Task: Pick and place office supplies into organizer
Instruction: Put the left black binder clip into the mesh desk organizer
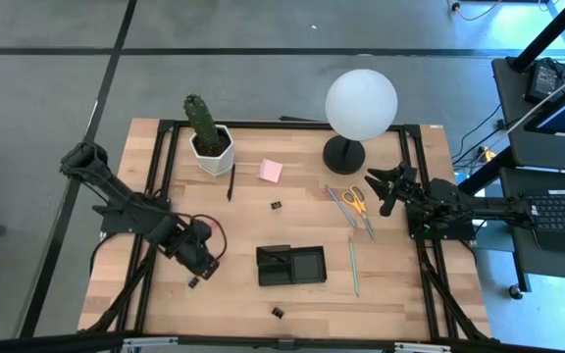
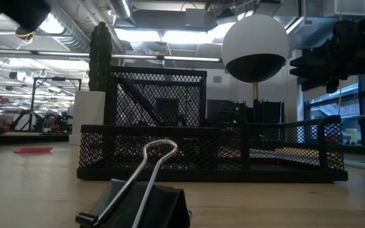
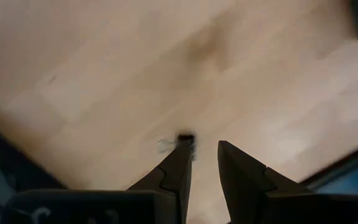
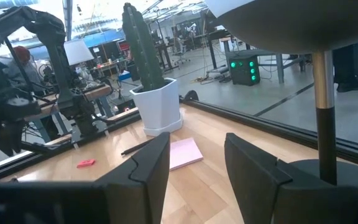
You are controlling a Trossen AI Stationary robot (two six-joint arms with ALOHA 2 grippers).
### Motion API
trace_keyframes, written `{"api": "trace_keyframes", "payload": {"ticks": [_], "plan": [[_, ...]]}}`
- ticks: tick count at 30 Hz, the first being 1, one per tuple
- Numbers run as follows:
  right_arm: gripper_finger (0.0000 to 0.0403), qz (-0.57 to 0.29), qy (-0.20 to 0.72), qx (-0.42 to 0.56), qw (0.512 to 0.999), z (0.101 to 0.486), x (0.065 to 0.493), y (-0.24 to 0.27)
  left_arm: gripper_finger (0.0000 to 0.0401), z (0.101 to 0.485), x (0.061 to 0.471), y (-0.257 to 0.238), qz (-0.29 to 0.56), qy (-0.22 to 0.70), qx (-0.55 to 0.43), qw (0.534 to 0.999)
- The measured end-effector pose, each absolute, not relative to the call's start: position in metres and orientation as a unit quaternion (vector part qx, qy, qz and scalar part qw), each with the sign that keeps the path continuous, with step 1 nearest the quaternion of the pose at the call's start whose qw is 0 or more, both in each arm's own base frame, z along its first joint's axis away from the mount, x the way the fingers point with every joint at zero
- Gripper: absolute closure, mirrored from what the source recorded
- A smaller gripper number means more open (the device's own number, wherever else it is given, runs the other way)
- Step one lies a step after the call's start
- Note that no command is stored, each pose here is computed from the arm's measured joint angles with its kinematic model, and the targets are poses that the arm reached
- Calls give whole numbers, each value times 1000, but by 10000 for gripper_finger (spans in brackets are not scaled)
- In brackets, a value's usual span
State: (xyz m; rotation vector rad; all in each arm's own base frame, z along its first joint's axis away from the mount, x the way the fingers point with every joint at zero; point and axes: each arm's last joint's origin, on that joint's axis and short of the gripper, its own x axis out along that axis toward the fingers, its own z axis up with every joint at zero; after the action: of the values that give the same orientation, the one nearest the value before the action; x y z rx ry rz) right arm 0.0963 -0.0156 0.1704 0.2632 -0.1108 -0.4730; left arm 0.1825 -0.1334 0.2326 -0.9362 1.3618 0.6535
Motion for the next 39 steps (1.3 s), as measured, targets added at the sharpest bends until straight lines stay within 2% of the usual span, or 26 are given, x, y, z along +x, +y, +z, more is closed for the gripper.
{"api": "trace_keyframes", "payload": {"ticks": [7,12,23,28,39], "plan": [[249,-233,-55,131,962,170,96,-16,326,198,167,-137,313,628,-441,559],[249,-233,-55,131,962,170,96,-16,326,183,169,-141,274,615,-469,572],[249,-233,-55,131,962,170,96,-16,326,171,164,-139,282,617,-477,559],[249,-233,-55,131,962,170,96,-16,326,166,160,-138,286,632,-479,539],[249,-233,-55,131,962,170,96,-16,326,163,159,-146,261,626,-496,542]]}}
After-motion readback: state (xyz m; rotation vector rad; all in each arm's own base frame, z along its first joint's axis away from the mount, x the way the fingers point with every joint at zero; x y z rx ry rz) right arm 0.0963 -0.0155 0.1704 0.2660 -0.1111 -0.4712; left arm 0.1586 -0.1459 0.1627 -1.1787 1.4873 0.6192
